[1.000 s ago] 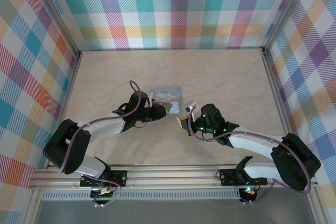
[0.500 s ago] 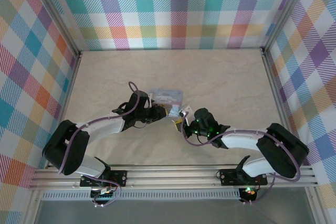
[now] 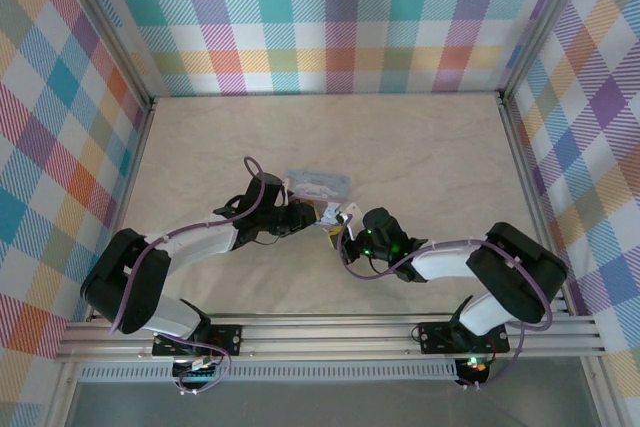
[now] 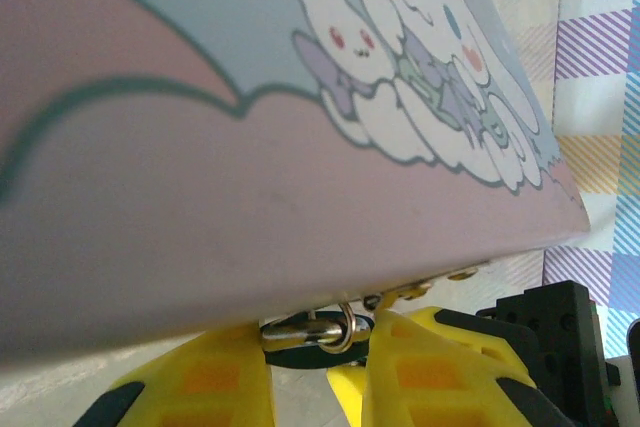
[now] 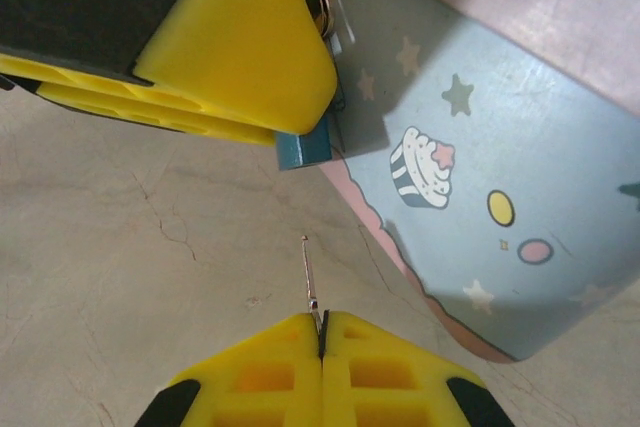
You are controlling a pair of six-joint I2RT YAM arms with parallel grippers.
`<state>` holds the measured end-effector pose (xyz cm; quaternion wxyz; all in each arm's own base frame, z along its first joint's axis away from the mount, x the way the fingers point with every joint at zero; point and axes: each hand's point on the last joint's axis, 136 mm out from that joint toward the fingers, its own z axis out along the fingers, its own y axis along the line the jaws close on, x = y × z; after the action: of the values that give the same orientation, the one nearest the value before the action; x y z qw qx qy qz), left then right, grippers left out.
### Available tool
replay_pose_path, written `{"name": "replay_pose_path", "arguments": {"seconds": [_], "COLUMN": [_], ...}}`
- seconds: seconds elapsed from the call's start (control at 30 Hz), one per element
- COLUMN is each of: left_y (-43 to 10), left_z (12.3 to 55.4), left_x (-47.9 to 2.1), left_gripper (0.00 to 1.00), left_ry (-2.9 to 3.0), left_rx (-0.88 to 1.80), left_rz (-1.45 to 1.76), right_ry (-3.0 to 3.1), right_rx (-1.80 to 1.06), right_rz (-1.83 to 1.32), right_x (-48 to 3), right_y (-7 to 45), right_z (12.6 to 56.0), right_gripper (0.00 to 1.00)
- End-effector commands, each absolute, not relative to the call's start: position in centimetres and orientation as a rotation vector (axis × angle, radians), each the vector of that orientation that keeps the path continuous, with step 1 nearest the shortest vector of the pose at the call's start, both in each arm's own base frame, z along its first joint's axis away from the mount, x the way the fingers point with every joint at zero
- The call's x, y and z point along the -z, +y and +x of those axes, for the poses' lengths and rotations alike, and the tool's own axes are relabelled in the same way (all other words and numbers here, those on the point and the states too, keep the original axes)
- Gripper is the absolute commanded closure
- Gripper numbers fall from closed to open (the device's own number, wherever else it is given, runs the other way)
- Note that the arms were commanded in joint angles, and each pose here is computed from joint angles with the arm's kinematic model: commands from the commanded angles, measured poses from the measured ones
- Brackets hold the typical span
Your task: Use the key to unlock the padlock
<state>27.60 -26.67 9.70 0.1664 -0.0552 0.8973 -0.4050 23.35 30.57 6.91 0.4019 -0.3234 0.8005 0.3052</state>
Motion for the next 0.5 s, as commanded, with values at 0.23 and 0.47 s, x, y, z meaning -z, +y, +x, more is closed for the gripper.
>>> {"name": "replay_pose_path", "arguments": {"seconds": [0.23, 0.47], "left_y": [-28.07, -28.09], "left_z": [28.11, 28.00], "left_x": [-11.88, -11.96], "left_gripper": [0.80, 0.80], "left_ry": [2.501, 2.500], "left_rx": [1.220, 1.223], "left_rz": [-0.118, -0.110], "right_ry": [1.928, 1.926], "right_rx": [-0.778, -0.770], "right_rz": [-0.819, -0.814], "right_x": [-9.00, -9.01], "right_y": [32.11, 32.23], "right_z": [24.45, 24.74], "right_gripper": [1.00, 1.00]}}
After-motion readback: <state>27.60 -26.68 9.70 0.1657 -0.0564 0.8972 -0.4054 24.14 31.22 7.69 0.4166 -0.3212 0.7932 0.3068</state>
